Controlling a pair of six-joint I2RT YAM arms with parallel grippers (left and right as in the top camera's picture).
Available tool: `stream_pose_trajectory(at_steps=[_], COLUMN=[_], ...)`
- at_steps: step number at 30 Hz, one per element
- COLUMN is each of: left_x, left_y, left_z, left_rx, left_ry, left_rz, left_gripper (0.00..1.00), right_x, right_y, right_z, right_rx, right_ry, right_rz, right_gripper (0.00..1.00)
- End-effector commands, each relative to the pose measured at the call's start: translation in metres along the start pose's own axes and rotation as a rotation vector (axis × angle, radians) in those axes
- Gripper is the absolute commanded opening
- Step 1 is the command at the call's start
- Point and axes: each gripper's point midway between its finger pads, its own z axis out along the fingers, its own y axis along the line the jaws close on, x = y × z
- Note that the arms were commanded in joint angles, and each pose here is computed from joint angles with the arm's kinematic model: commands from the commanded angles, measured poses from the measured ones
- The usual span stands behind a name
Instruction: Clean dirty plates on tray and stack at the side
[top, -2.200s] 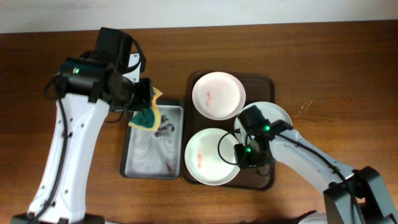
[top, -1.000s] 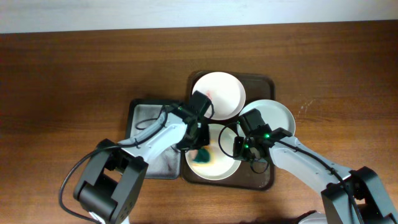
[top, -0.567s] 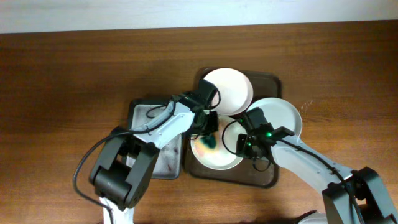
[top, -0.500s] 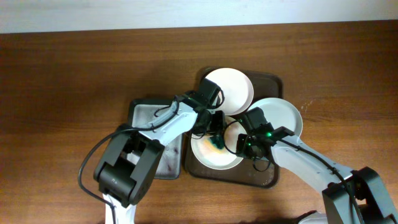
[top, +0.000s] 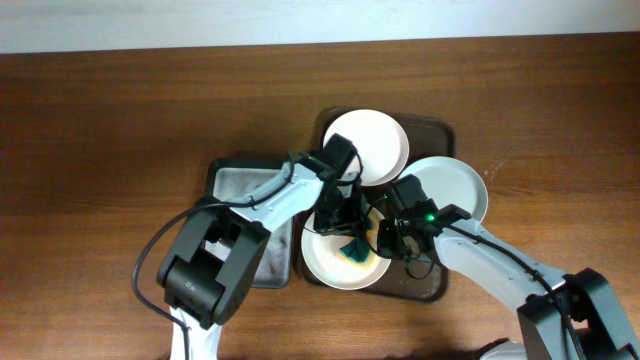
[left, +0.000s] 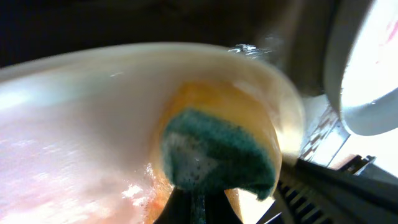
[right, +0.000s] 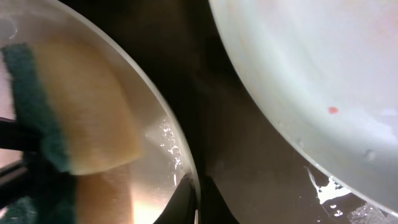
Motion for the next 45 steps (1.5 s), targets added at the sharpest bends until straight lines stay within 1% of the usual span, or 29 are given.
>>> stream_pose_trajectory(at_steps=[1, 3, 5, 8, 9, 11, 12, 13, 14, 17, 18, 20, 21, 22, 24, 26, 27, 29, 30, 32, 33, 36, 42, 45], left_x=[-0.011, -0.018, -0.022, -0.020, -0.017, -0.009, -0.006, -0.004, -0.001, 0.002, 0.006, 0.010, 0.014, 0.016, 0.013, 0.006, 0.003, -0.001, -0.001, -0.001, -0.001, -0.001, -0.001, -0.001], left_y=[0.093, 0.104, 0.101, 0.074, 0.062, 0.048, 0.052, 0.062, 0.081, 0.122, 0.141, 0.162, 0.177, 0.184, 0.179, 0.172, 0.167, 0.154, 0.151, 0.145, 0.145, 0.145, 0.145, 0.145], left_z=[-0.026, -0.058, -0.087, -0.125, -0.140, -0.171, -0.188, -0.200, -0.212, -0.211, -0.206, -0.196, -0.185, -0.177, -0.174, -0.182, -0.186, -0.194, -0.196, -0.200, -0.202, -0.202, -0.202, -0.202], left_rx=[-0.336, -0.433, -0.477, -0.408, -0.367, -0.346, -0.367, -0.402, -0.454, -0.518, -0.547, -0.559, -0.559, -0.541, -0.479, -0.429, -0.406, -0.355, -0.342, -0.324, -0.324, -0.326, -0.326, -0.326], left_ry=[-0.102, -0.199, -0.291, -0.396, -0.428, -0.505, -0.543, -0.566, -0.573, -0.529, -0.510, -0.487, -0.474, -0.464, -0.456, -0.483, -0.491, -0.515, -0.521, -0.535, -0.540, -0.541, -0.540, -0.540], left_rz=[-0.107, -0.104, -0.086, -0.040, -0.009, 0.053, 0.060, 0.037, -0.010, -0.080, -0.118, -0.161, -0.189, -0.204, -0.180, -0.179, -0.165, -0.144, -0.139, -0.130, -0.129, -0.129, -0.130, -0.130], left_gripper=[0.00, 0.00, 0.00, 0.00, 0.00, 0.00, 0.00, 0.00, 0.00, 0.01, 0.09, 0.09, 0.22, 0.36, 0.64, 0.74, 0.76, 0.81, 0.82, 0.95, 1.00, 1.00, 0.99, 0.99], right_x=[0.000, -0.001, -0.001, -0.006, -0.008, -0.013, -0.016, -0.019, -0.023, -0.035, -0.042, -0.050, -0.058, -0.063, -0.069, -0.069, -0.069, -0.068, -0.068, -0.066, -0.067, -0.064, -0.059, -0.057], right_y=[-0.006, -0.006, -0.006, -0.004, -0.004, -0.006, -0.004, -0.001, 0.001, 0.000, -0.001, -0.002, -0.008, -0.013, -0.014, -0.012, -0.010, -0.008, -0.008, 0.002, 0.013, 0.026, 0.032, 0.041], right_z=[0.004, 0.004, 0.004, 0.001, -0.002, -0.012, -0.019, -0.026, -0.039, -0.070, -0.086, -0.108, -0.127, -0.138, -0.150, -0.155, -0.157, -0.170, -0.176, -0.188, -0.200, -0.207, -0.214, -0.227], right_rx=[0.033, 0.033, 0.033, 0.034, 0.044, 0.077, 0.080, 0.081, 0.098, 0.155, 0.188, 0.221, 0.280, 0.321, 0.358, 0.413, 0.446, 0.572, 0.618, 0.693, 0.746, 0.766, 0.804, 0.857], right_ry=[-0.009, -0.009, -0.011, -0.025, -0.029, -0.034, -0.029, -0.027, -0.025, -0.037, -0.056, -0.078, -0.107, -0.128, -0.154, -0.185, -0.205, -0.295, -0.332, -0.419, -0.506, -0.566, -0.601, -0.677], right_rz=[0.005, 0.006, 0.006, -0.026, -0.027, -0.057, -0.095, -0.132, -0.171, -0.193, -0.199, -0.213, -0.213, -0.214, -0.240, -0.285, -0.313, -0.336, -0.344, -0.402, -0.455, -0.516, -0.574, -0.634], right_gripper=[0.04, 0.04, 0.04, 0.04, 0.04, 0.04, 0.04, 0.04, 0.04, 0.04, 0.04, 0.04, 0.04, 0.04, 0.04, 0.04, 0.04, 0.04, 0.04, 0.04, 0.04, 0.04, 0.04, 0.04])
